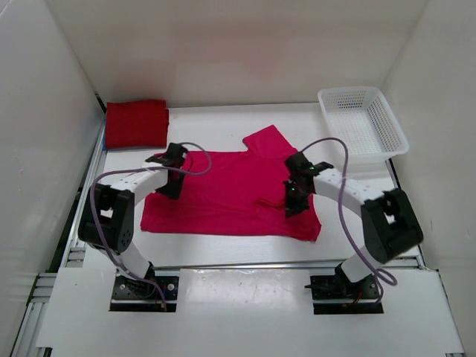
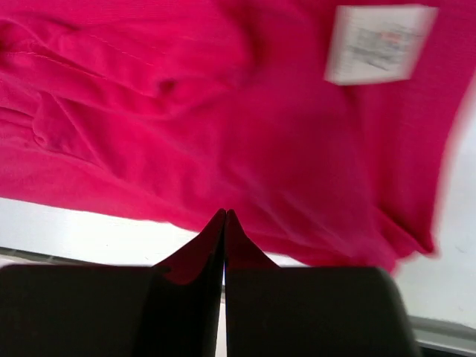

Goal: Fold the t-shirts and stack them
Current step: Fold the flattened tshirt in 1/3 of the way, then grap the side of the flattened tshirt furthest away from the robot with both arms, then fold the other side of the tshirt into a rectangle

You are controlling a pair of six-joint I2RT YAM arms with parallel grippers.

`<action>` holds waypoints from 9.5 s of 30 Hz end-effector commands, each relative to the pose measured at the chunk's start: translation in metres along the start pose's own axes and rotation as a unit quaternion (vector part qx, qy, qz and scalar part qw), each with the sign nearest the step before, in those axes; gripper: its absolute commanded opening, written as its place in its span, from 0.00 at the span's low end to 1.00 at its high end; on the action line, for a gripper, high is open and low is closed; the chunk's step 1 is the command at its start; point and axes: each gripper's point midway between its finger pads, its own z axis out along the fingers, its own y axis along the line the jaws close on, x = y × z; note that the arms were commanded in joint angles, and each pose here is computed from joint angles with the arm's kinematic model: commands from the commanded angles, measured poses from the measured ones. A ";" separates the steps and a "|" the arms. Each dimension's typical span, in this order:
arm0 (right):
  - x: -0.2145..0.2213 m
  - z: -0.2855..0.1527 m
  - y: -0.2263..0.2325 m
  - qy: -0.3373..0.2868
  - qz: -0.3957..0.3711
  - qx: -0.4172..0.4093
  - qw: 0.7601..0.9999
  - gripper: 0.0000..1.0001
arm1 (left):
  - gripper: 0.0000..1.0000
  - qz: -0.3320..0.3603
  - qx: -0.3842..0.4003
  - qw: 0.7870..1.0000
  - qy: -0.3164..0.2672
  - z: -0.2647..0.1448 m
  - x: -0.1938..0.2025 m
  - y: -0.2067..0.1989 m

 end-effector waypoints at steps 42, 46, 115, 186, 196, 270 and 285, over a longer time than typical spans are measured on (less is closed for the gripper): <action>-0.127 -0.064 -0.011 -0.129 0.063 0.022 0.989 0.51 | 1.00 -0.115 0.002 0.993 0.022 -0.021 0.048 0.067; -0.030 -0.037 -0.045 -0.054 0.106 0.039 0.992 0.66 | 1.00 -0.146 0.016 0.987 0.067 -0.023 0.073 0.081; -0.224 -0.084 0.063 -0.174 -0.003 0.030 0.984 0.65 | 0.80 -0.232 0.117 0.965 0.032 -0.001 0.014 0.099; -0.160 -0.057 0.063 -0.222 0.038 0.002 0.974 0.01 | 0.11 -0.235 0.158 0.959 0.019 0.015 -0.011 0.091; -0.013 -0.086 0.001 -0.246 0.068 0.014 0.967 0.01 | 0.11 -0.218 0.075 0.972 0.041 -0.009 0.060 0.089; 0.015 -0.067 -0.015 -0.233 0.066 0.045 0.969 0.01 | 0.44 -0.175 0.190 0.961 0.101 0.040 0.023 0.028; 0.017 -0.064 -0.018 -0.230 0.065 0.048 0.970 0.01 | 0.51 -0.177 0.142 0.971 0.078 0.034 0.020 0.049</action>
